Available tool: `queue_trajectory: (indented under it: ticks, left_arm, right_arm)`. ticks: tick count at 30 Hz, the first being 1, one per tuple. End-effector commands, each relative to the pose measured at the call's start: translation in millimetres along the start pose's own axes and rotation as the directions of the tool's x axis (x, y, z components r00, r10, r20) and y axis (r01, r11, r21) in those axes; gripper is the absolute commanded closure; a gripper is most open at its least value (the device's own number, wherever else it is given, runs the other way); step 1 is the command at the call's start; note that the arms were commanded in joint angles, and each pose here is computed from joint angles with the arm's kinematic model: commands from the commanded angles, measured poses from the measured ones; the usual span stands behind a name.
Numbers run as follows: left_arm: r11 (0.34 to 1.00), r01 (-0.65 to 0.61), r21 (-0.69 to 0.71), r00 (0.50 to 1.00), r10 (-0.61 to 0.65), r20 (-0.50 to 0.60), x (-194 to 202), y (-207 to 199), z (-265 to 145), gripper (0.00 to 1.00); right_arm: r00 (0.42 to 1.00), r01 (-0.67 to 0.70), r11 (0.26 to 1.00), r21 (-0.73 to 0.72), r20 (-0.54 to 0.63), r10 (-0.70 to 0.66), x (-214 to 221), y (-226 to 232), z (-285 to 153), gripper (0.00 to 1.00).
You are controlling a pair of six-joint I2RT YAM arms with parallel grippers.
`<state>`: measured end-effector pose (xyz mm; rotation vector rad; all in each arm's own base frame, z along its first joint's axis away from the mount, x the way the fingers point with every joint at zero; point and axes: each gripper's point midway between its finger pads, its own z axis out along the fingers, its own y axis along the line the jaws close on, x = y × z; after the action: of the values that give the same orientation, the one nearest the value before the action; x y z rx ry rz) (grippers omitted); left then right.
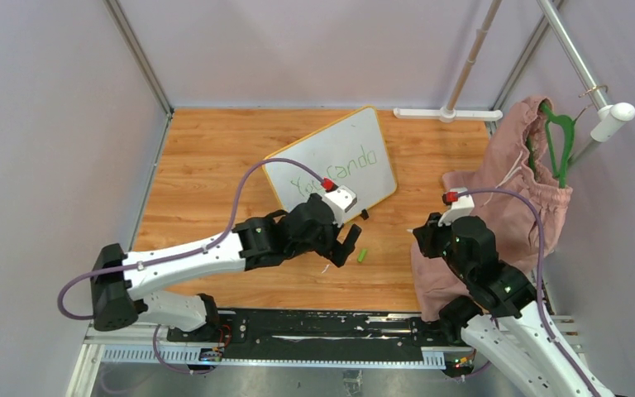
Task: Write a sentence on the whiteboard
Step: Close the whiteboard marker at the center of the board.
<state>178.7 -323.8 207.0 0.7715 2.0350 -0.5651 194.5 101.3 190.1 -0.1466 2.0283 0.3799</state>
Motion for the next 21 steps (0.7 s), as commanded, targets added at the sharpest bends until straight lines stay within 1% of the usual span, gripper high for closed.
queue_trajectory:
  ticks: [1, 6, 14, 18, 21]
  left_arm:
    - [0.998, 0.062, 0.011, 0.996, -0.061, -0.065, 9.0, -19.2, 22.5, 0.08]
    - [0.998, 0.042, 0.04, 0.984, -0.035, -0.175, 30.6, -39.8, 55.1, 0.16]
    - [0.999, 0.004, 0.036, 0.949, 0.008, -0.316, 57.3, -54.8, 101.0, 0.31]
    - [1.0, -0.022, 0.014, 0.921, 0.026, -0.389, 76.4, -53.7, 119.3, 0.37]
    - [1.0, -0.03, 0.0, 0.907, 0.027, -0.421, 88.4, -51.8, 126.5, 0.41]
  right_arm:
    - [0.999, -0.025, 0.992, 0.126, 0.043, 0.019, -9.7, -22.4, -10.7, 1.0]
    - [0.998, -0.03, 0.991, 0.127, 0.051, 0.024, -9.2, -23.2, -11.8, 1.0]
    - [0.997, -0.032, 0.99, 0.135, 0.073, 0.022, -12.6, -25.6, -14.8, 1.0]
    - [0.995, -0.037, 0.99, 0.138, 0.094, 0.024, -15.0, -27.2, -17.6, 1.0]
    - [0.994, -0.044, 0.989, 0.138, 0.106, 0.029, -15.9, -27.8, -18.8, 1.0]
